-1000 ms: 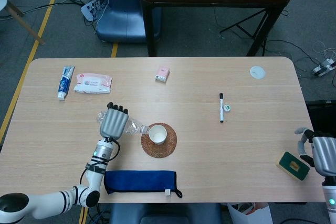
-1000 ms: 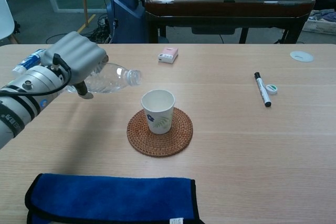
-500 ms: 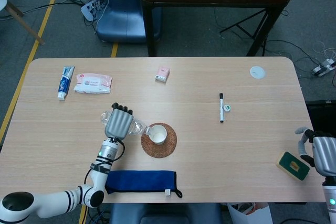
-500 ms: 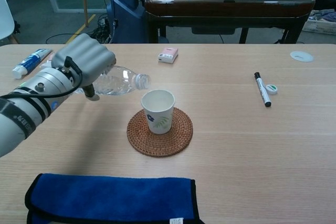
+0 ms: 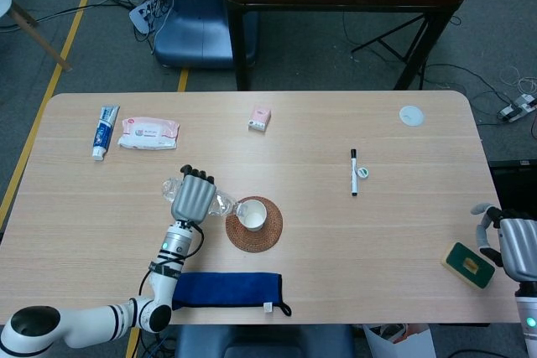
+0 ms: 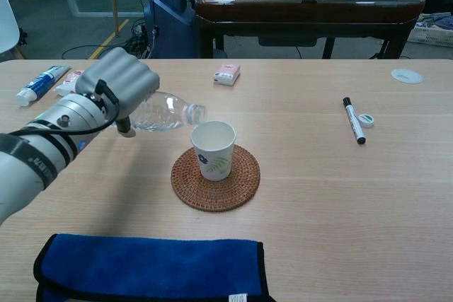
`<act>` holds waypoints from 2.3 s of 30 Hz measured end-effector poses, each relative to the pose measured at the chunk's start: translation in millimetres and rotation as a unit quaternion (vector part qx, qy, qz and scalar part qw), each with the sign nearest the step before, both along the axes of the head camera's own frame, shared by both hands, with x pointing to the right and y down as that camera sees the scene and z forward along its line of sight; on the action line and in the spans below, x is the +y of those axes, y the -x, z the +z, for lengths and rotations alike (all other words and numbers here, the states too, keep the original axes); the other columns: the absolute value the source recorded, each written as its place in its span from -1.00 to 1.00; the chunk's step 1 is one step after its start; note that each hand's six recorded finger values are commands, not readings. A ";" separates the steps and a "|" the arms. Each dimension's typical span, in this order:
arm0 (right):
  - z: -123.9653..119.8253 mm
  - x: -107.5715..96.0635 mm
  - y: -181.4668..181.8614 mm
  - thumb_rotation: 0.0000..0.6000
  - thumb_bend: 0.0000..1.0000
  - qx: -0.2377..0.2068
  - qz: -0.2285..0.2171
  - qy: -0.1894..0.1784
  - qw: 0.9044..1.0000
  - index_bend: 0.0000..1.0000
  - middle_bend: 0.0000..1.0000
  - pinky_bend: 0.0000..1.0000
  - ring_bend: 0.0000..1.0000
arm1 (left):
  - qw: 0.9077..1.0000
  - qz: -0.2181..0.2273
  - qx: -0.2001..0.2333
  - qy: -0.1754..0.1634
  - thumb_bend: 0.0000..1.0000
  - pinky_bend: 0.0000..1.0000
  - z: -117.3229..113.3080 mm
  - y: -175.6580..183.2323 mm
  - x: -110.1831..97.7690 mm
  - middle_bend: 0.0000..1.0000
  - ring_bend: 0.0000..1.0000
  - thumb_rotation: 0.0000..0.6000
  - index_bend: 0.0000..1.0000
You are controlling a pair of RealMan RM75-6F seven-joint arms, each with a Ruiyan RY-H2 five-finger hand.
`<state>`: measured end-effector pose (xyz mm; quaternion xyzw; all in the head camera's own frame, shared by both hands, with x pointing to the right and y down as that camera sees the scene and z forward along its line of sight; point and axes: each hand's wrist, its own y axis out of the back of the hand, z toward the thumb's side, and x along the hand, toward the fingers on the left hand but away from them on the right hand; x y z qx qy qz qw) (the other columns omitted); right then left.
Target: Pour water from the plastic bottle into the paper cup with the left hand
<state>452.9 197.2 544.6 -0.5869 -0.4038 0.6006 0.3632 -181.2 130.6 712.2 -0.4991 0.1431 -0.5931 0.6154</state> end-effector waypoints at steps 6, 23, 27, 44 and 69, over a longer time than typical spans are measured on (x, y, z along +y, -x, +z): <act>1.1 0.6 0.6 1.00 0.08 0.000 -0.001 0.002 1.000 -0.16 0.09 0.08 0.01 | 1.000 0.005 -0.005 -0.003 -0.86 -0.30 0.2 -2.5 0.4 0.44 -0.06 1.00 0.46; 1.5 0.8 0.7 1.00 0.08 -0.002 0.000 0.003 1.000 -0.16 0.09 0.08 0.01 | 0.999 0.019 -0.031 -0.017 -0.86 -0.30 0.9 -1.6 0.1 0.44 -0.06 1.00 0.46; 1.5 0.8 0.5 1.00 0.08 -0.003 0.001 0.004 1.000 -0.16 0.09 0.08 0.01 | 0.999 0.025 -0.042 -0.020 -0.86 -0.30 1.5 -0.4 0.3 0.44 -0.06 1.00 0.46; 2.6 1.3 0.6 1.00 0.08 -0.005 0.002 0.007 1.000 -0.16 0.09 0.08 0.01 | 0.995 0.041 -0.085 -0.034 -0.86 -0.30 -2.0 0.1 -0.3 0.44 -0.06 1.00 0.46; 3.0 1.5 0.6 1.00 0.08 -0.005 0.003 0.007 1.000 -0.16 0.09 0.08 0.01 | 0.991 0.052 -0.115 -0.034 -0.86 -0.30 -1.8 2.6 0.2 0.44 -0.06 1.00 0.46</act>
